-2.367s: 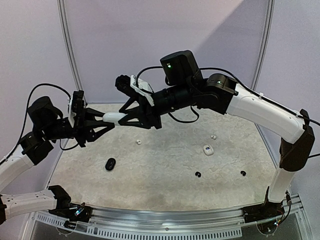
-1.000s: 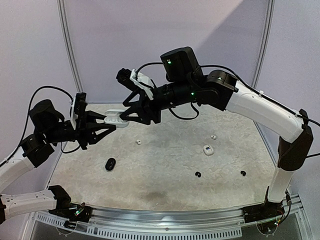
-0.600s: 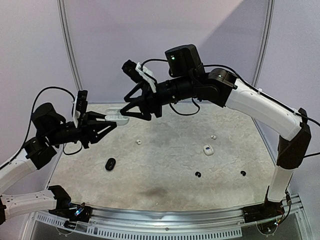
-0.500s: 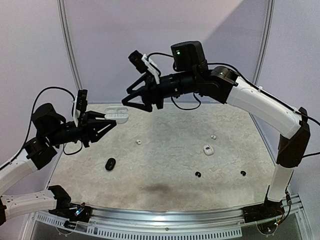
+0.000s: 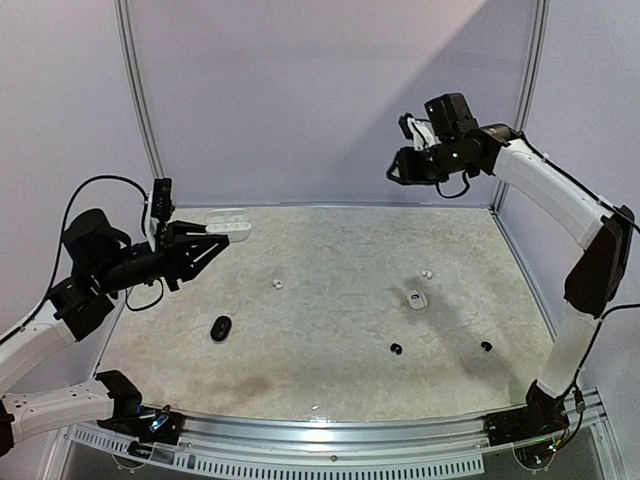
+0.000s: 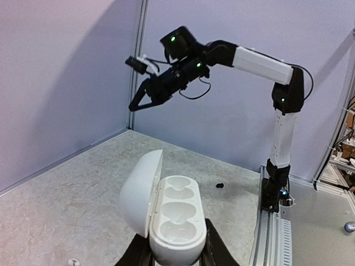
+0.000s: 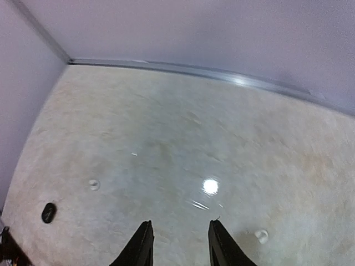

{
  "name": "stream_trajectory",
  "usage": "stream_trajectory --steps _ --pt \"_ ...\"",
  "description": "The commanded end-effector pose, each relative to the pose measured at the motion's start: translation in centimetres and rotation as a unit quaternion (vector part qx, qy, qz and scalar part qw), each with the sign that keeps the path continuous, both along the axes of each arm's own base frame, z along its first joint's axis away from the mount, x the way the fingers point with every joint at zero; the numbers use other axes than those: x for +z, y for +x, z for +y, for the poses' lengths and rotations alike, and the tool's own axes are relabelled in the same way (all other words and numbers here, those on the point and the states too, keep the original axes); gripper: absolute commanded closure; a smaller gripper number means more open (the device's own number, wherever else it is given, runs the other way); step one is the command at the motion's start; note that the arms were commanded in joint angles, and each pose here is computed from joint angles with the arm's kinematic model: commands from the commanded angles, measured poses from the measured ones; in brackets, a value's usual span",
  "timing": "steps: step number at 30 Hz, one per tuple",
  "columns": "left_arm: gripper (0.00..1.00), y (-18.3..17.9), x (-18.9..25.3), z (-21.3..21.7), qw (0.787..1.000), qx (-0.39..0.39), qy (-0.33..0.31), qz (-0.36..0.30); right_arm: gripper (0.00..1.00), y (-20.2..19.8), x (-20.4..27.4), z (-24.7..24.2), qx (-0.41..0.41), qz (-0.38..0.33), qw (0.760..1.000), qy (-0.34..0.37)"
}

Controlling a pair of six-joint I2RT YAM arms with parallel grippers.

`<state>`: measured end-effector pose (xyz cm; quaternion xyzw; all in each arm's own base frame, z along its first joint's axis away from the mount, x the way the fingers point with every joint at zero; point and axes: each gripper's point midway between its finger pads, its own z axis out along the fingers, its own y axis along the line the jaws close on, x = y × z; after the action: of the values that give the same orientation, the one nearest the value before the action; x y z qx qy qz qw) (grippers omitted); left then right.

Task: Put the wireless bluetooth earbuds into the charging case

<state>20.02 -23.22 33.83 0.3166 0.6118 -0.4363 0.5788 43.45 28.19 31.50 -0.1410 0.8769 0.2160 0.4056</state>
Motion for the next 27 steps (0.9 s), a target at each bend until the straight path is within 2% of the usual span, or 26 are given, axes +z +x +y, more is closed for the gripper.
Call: stream_trajectory --steps 1,7,13,27 --pt "1.00 0.2 -0.4 0.3 1.000 0.006 0.004 -0.003 0.68 0.7 -12.8 -10.3 -0.123 0.182 0.963 -0.157" --pt "1.00 0.3 -0.4 0.2 1.000 0.001 0.006 -0.004 0.68 2.8 -20.3 -15.0 -0.140 0.254 0.933 -0.213" --pt "1.00 0.5 -0.4 0.0 1.000 -0.001 0.009 -0.006 0.69 3.2 -25.8 -15.6 -0.114 0.308 0.915 -0.234" --pt "1.00 0.5 -0.1 0.0 1.000 -0.002 0.006 -0.014 0.77 1.7 -29.2 -14.6 -0.088 0.352 0.906 -0.218"
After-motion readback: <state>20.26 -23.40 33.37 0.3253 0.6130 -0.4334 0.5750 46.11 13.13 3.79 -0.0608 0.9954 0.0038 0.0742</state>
